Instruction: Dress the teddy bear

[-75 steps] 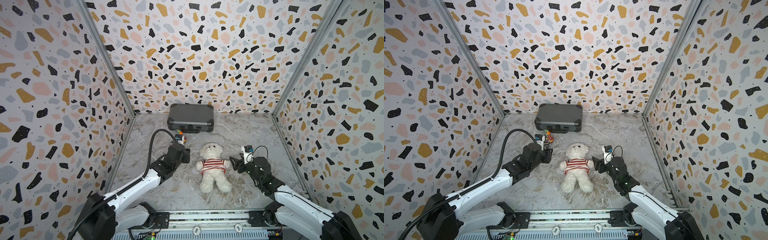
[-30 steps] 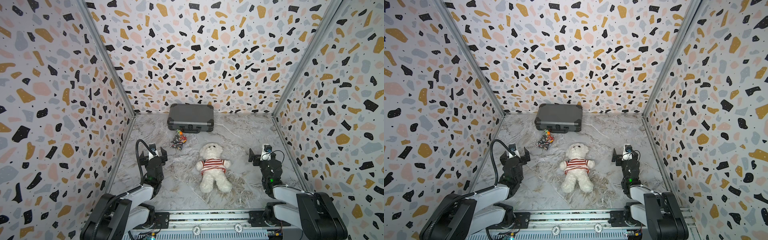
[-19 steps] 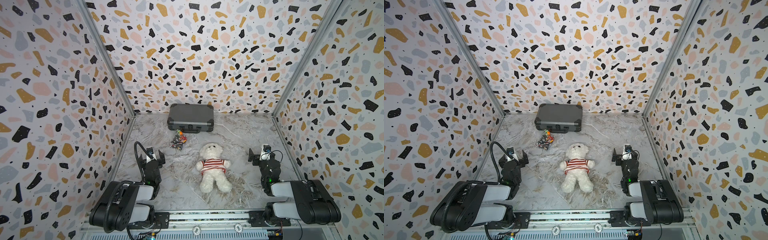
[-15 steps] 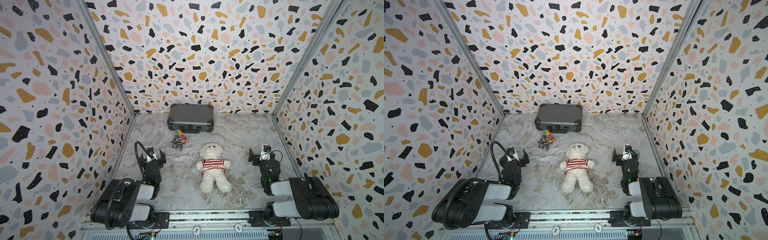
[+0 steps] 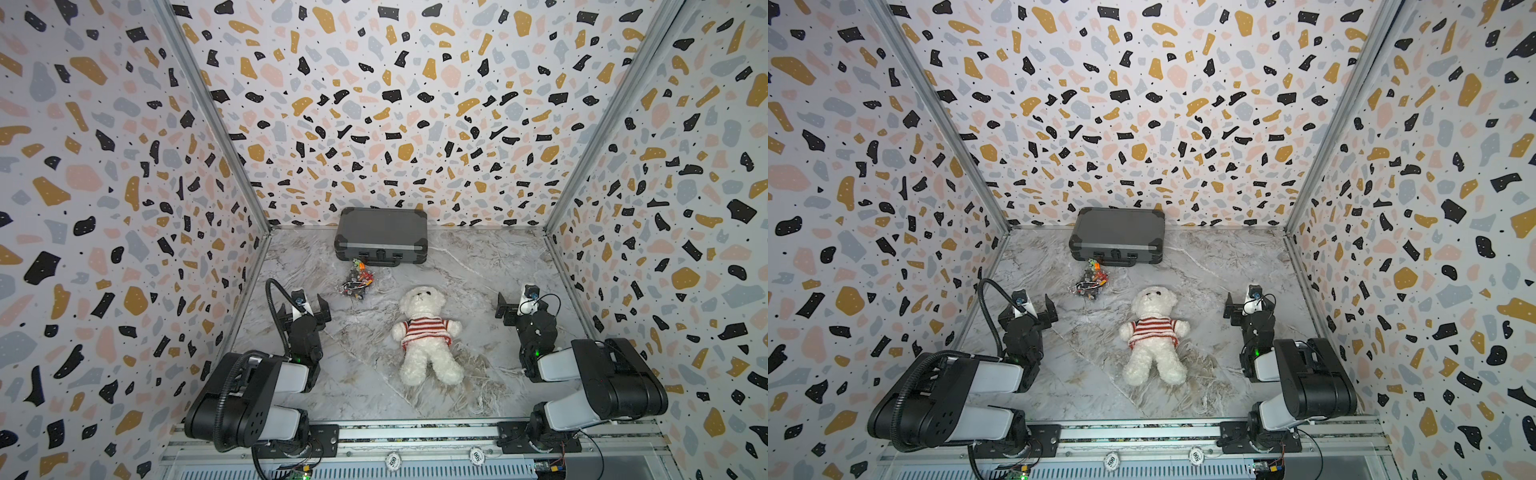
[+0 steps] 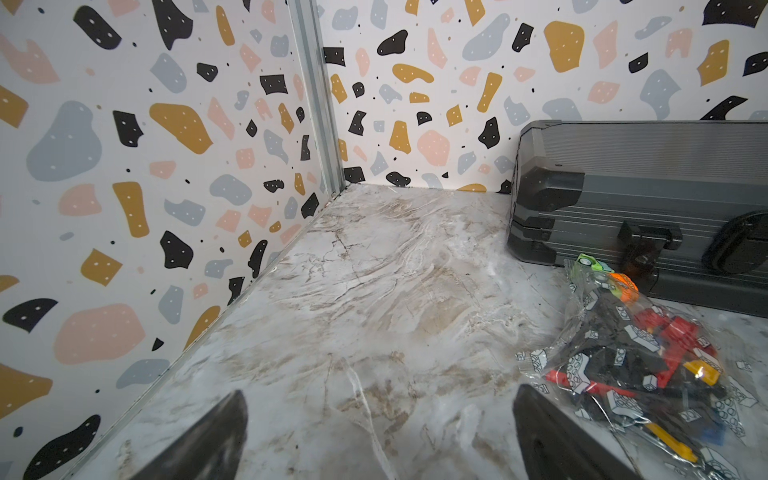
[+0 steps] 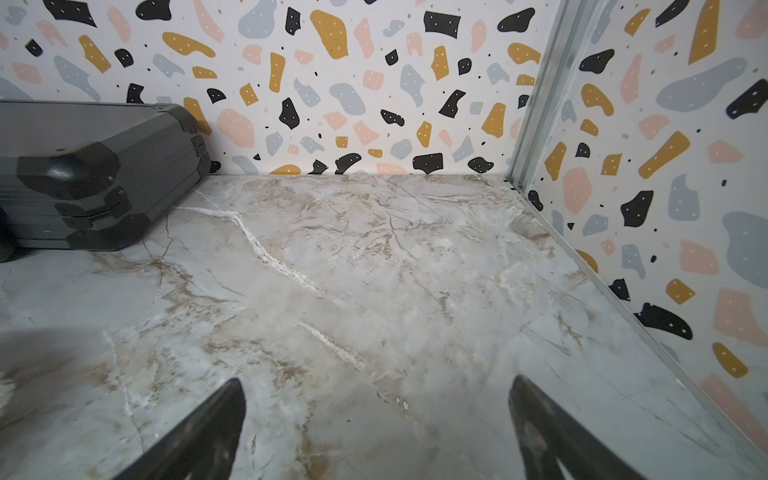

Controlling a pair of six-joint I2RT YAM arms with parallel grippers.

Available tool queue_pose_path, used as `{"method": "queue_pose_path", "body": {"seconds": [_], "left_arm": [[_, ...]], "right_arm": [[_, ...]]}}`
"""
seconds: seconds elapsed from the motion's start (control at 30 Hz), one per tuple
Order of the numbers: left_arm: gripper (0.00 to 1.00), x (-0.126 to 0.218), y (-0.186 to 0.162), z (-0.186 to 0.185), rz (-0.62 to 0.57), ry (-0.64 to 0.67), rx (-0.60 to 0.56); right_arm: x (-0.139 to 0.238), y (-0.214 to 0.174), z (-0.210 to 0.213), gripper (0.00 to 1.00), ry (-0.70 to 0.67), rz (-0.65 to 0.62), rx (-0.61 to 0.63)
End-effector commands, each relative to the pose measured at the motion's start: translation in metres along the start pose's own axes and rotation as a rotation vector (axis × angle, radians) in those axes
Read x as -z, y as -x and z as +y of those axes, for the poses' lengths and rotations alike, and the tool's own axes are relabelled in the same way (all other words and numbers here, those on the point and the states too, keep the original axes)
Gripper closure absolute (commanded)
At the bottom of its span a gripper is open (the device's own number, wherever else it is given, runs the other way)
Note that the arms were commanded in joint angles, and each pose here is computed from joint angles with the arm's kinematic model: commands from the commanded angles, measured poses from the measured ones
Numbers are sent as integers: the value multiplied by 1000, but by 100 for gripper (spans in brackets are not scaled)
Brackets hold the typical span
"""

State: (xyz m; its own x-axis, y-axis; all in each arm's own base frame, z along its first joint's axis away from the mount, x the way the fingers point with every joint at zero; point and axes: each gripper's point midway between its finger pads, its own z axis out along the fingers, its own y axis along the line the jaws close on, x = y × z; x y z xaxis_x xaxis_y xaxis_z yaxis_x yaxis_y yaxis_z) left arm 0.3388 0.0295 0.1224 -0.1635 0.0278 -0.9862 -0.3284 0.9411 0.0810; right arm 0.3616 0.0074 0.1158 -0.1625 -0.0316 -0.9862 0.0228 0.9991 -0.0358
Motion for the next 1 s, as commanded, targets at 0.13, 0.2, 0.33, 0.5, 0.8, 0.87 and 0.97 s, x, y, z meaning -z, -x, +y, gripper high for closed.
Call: {"method": "queue_pose_path", "body": {"seconds": [0.13,0.2,0.33,0.5,0.8,0.87,0.97], "left_arm": [[0,-2,14,4,-46,24,37],[0,-2,14,4,-44,23,36],[0,-3,13,4,-42,23,32],[0,-2,14,4,-46,23,37],[0,-2,14,4,-45,23,36],[0,-2,14,4,-45,24,37],[0,-2,14,4,-46,23,36]], "right_arm": [[-3,7,0,1,-14,-15,15],[-3,7,0,1,-14,-15,14],[-3,7,0,1,-15,-15,15],[-4,7,1,1,-18,-14,20],[6,9,21,1,68,-43,83],[18,18,17,1,42,-112,75],[2,9,9,1,33,-37,34]]}}
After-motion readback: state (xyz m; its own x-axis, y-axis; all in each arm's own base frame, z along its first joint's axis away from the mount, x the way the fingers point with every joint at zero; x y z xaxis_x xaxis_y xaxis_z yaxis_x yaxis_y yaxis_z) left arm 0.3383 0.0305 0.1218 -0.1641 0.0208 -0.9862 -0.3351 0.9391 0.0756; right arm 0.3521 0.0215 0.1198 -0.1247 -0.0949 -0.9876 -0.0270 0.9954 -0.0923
